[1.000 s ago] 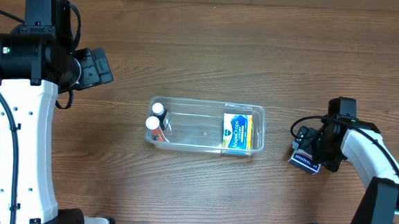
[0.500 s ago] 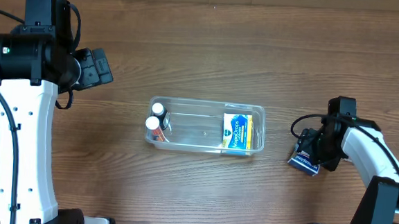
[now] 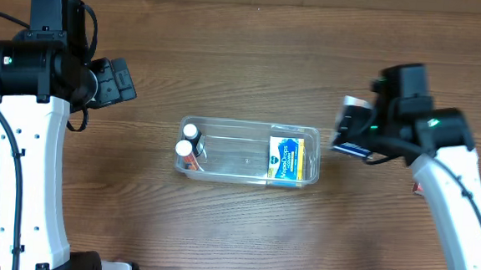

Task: Pack container
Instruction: 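Carry the white box into the container beside the blue box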

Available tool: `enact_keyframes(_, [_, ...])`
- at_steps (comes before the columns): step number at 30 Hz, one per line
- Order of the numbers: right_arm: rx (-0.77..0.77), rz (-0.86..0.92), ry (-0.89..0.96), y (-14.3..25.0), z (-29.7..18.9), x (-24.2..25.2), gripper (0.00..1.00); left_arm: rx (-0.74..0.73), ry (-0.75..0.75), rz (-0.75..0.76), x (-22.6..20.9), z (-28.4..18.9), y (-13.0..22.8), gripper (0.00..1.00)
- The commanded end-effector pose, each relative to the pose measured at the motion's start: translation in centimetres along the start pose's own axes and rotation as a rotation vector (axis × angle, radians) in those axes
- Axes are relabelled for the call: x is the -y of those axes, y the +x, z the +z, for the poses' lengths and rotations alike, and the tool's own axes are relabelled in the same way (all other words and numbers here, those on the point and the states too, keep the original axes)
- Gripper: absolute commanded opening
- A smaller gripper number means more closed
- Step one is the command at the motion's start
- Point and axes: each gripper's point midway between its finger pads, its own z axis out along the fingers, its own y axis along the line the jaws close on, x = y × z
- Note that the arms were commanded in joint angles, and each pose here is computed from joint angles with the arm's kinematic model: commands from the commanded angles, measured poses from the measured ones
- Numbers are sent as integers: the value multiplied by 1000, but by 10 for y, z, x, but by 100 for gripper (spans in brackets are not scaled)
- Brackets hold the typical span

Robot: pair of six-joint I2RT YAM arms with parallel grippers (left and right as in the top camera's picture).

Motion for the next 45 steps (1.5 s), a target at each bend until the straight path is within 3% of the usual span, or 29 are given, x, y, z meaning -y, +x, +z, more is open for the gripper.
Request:
enact_keyframes(1, [23, -77, -111, 14, -7, -64, 72, 2, 8, 16, 0, -1, -2, 100])
enact_keyframes(7, [-37, -189, -169, 42, 31, -132, 72, 2, 8, 16, 0, -1, -1, 100])
enact_keyframes(19, [-207, -247, -80, 78, 121, -149, 73, 1, 11, 17, 1, -1, -1, 100])
enact_keyframes(45, [-285, -246, -118, 93, 120, -152, 76, 1, 11, 17, 1, -1, -1, 100])
